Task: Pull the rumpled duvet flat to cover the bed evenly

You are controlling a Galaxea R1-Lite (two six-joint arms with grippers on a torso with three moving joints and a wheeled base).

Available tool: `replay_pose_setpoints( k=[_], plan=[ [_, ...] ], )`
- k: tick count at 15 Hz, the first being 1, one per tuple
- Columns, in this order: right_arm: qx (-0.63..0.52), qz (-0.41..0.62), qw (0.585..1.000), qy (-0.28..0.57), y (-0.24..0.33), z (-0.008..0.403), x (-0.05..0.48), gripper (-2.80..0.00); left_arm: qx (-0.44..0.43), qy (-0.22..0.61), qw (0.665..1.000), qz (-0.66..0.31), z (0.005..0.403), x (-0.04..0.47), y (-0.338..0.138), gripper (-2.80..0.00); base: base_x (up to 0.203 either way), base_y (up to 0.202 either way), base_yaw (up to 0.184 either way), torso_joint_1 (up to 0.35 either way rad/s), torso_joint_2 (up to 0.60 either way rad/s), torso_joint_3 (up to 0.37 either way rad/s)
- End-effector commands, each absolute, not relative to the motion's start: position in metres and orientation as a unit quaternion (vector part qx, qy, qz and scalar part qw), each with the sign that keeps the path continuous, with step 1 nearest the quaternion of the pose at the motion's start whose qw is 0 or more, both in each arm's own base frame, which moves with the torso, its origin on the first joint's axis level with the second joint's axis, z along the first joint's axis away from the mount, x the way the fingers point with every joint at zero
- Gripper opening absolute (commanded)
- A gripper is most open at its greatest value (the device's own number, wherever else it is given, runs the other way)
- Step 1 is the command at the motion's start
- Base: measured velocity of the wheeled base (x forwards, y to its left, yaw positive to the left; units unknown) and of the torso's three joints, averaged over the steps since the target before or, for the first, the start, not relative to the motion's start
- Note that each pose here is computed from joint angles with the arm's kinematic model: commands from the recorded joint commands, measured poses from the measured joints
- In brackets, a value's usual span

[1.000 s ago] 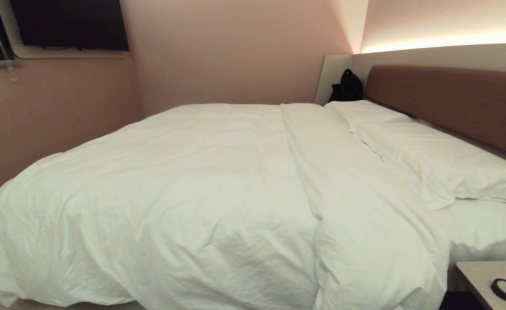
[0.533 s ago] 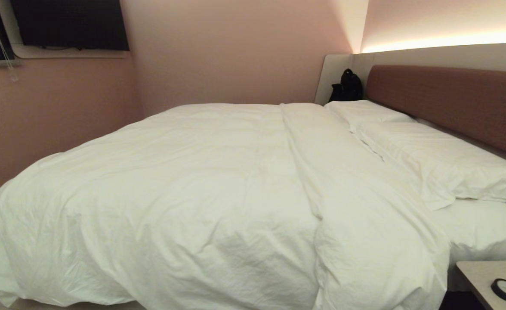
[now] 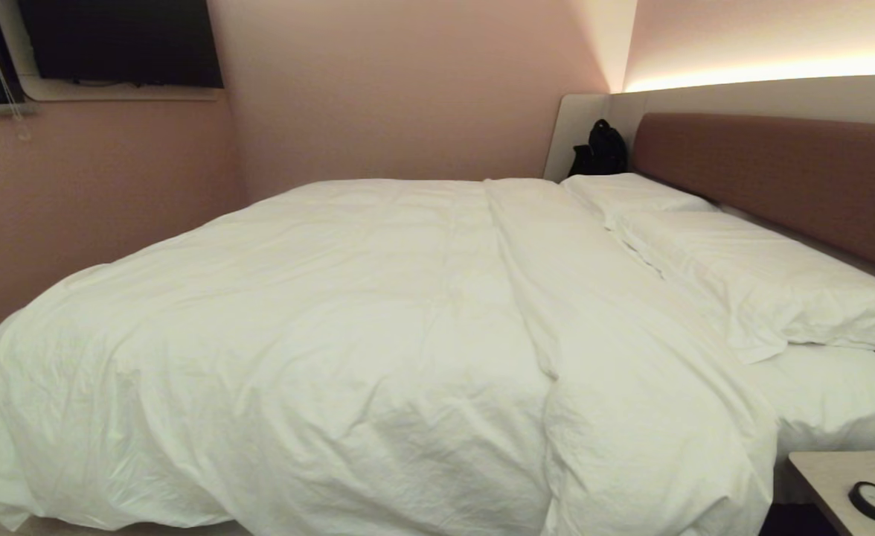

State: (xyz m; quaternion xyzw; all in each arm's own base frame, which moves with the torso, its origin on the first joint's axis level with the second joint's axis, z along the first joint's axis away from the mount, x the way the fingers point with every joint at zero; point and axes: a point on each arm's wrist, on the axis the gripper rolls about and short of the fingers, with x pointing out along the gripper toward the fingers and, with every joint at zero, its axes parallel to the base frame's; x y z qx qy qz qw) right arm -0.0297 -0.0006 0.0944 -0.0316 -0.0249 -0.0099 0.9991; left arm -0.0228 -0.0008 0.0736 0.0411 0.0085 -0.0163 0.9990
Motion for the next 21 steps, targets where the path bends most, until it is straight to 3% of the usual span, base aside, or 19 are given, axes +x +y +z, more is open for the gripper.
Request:
replay_pose_setpoints(
  k=[1,21],
  plan=[
    [-0.032,-0.008,0.999,-0.01,-0.0006,0.0849,-0.0261,-2.8,0.041,0.009,0.999,-0.016,0.0736,-0.0228,-0.0008,-2.8,0.0,0.0,0.0,0.0,0.0,0.0],
    [-0.007,0.003,1.0,-0.001,-0.0001,0.0756,-0.0228,-2.8,0.039,0.009,0.999,-0.015,0.0736,-0.0228,-0.0008,-2.8,0.0,0.0,0.0,0.0,0.0,0.0]
  ],
)
